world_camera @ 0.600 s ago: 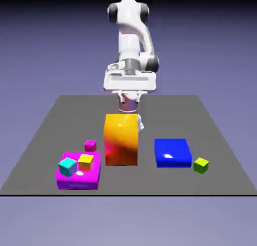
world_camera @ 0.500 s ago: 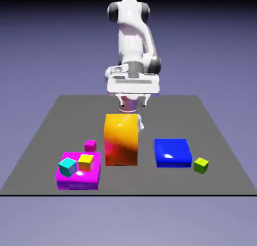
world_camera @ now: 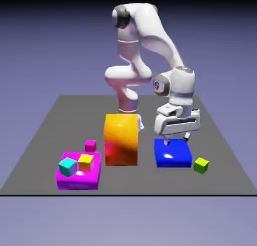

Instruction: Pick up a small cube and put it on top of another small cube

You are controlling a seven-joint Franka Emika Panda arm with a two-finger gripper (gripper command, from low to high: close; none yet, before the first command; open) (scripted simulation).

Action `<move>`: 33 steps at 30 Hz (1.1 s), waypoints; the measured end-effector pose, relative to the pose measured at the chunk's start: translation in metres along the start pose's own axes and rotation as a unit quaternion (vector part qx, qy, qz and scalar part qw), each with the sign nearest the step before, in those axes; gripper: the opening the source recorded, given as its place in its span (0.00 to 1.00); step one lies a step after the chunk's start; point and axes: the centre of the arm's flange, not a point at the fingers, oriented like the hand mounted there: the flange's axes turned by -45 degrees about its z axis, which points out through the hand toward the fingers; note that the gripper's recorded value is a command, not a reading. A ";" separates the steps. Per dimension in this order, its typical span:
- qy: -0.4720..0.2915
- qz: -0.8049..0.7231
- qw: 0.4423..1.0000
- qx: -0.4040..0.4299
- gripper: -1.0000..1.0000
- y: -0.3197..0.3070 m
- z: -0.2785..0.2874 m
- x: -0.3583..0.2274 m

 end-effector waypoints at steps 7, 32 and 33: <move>-0.105 -0.079 0.991 0.017 0.50 -0.083 0.054 0.026; -0.207 0.405 0.888 0.073 0.00 0.117 0.095 0.015; -0.204 0.462 0.860 0.078 0.00 0.147 0.093 0.005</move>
